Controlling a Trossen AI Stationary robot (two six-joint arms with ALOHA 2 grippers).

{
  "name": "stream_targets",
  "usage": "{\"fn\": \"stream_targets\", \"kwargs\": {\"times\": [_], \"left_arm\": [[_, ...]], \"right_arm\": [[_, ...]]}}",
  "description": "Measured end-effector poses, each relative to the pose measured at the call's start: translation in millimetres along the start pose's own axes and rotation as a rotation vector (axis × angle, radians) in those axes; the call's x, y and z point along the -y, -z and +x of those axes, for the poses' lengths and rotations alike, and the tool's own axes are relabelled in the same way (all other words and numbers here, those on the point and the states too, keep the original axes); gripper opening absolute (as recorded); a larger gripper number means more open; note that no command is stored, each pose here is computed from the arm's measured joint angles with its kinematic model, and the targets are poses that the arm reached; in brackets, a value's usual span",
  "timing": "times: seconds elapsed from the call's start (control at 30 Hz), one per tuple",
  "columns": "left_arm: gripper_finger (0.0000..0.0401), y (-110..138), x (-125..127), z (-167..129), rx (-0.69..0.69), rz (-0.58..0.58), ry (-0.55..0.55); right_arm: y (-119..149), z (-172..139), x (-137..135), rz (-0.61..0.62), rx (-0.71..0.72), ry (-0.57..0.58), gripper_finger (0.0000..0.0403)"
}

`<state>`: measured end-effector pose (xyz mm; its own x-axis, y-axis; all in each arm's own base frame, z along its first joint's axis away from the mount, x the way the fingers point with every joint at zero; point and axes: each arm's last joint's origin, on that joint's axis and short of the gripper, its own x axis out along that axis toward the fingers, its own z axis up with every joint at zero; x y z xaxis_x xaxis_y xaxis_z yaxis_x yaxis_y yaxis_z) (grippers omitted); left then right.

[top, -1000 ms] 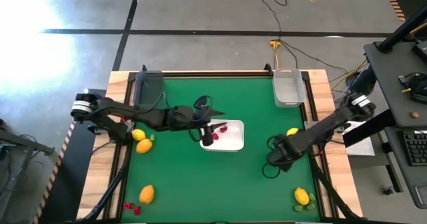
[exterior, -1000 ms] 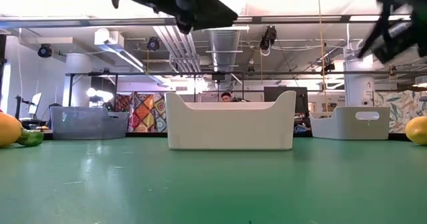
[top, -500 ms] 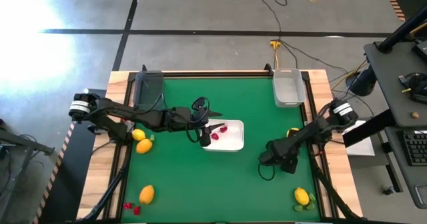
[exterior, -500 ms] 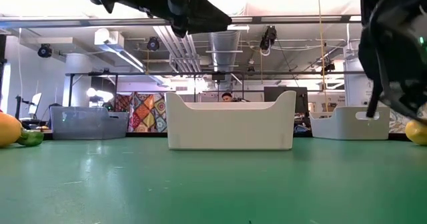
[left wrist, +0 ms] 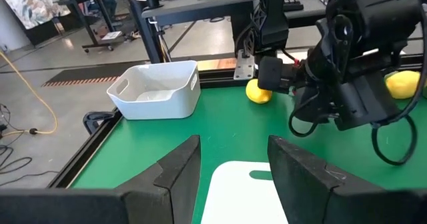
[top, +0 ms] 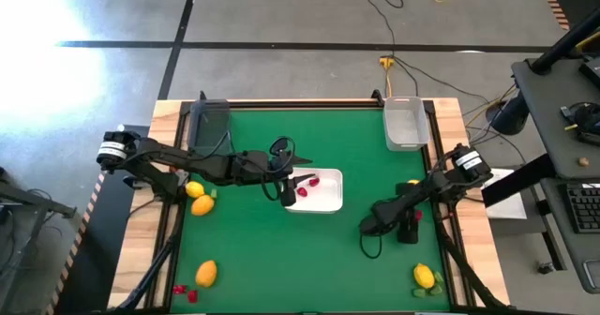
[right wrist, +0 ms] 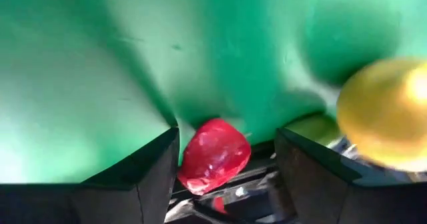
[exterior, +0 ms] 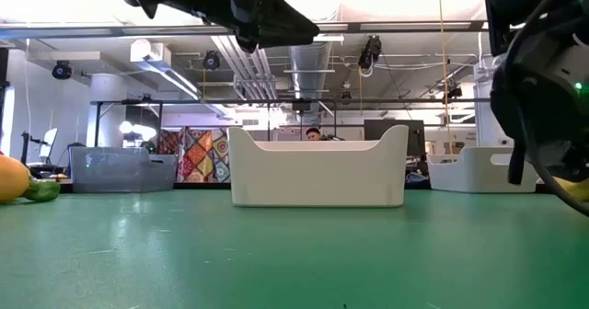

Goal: Sort produce into baskets
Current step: Put the red chili pepper into the white bin

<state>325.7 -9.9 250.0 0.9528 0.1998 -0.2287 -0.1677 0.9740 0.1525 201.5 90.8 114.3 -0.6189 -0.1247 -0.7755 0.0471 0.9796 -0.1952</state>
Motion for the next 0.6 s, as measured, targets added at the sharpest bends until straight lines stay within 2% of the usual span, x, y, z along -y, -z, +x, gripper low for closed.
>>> {"fn": "stream_targets", "kwargs": {"times": [0.1,0.3,0.53,0.6], "left_arm": [[0.0158,1,0,0,-0.011,0.003,0.001],[0.0158,2,0,0,-0.019,0.005,0.002],[0.0158,3,1,0,-0.025,-0.009,0.004],[0.0158,3,1,0,-0.031,-0.015,0.006]], "right_arm": [[-3,-8,0,-0.069,0.02,-0.017,0.0238],[-7,-33,9,-0.05,0.031,-0.059,0.0247],[10,-37,19,-0.042,0.002,-0.19,0.0262],[16,-36,18,-0.048,0.018,-0.178,0.0266]]}}
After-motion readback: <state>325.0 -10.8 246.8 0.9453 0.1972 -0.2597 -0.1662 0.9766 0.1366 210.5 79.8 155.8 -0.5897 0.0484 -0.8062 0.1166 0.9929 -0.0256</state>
